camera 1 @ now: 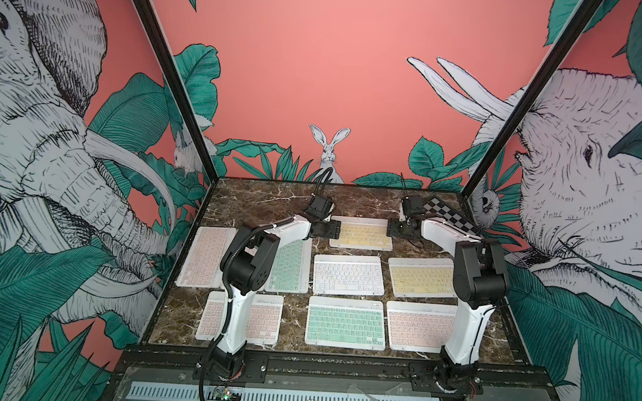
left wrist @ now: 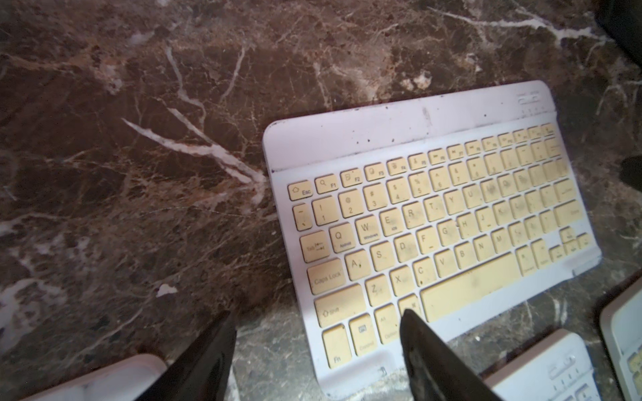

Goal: Stack the numeric keypads
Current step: Adjust the numeric keypad at the center of the board.

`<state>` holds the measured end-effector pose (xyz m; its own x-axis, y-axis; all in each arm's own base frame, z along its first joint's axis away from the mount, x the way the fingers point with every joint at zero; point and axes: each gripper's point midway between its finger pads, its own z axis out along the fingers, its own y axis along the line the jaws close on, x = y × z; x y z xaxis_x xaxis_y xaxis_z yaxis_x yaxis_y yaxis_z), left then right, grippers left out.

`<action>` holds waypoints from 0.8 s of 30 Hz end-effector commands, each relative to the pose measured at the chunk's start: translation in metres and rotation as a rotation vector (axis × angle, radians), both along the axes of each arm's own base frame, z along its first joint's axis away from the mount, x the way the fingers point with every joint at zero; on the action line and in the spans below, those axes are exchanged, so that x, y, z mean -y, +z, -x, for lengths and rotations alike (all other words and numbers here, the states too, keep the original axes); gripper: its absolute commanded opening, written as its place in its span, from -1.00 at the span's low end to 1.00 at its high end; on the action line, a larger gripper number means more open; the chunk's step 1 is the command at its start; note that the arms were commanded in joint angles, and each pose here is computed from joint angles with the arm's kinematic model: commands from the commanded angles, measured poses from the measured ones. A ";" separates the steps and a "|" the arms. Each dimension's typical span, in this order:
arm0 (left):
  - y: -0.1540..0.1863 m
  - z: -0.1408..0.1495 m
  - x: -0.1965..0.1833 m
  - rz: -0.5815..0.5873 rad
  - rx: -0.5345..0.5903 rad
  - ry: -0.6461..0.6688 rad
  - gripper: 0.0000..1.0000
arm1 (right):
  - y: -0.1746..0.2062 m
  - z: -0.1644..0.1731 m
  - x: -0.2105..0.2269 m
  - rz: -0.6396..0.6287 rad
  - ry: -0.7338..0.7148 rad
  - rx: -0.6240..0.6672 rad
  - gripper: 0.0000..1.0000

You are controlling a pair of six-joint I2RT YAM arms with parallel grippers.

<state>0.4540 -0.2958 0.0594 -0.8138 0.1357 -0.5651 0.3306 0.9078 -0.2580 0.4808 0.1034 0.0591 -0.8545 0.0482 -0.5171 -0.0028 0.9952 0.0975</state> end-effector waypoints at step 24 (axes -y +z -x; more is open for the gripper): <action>-0.016 -0.002 -0.007 -0.058 -0.030 0.066 0.49 | -0.044 0.011 -0.068 -0.054 0.100 -0.063 0.42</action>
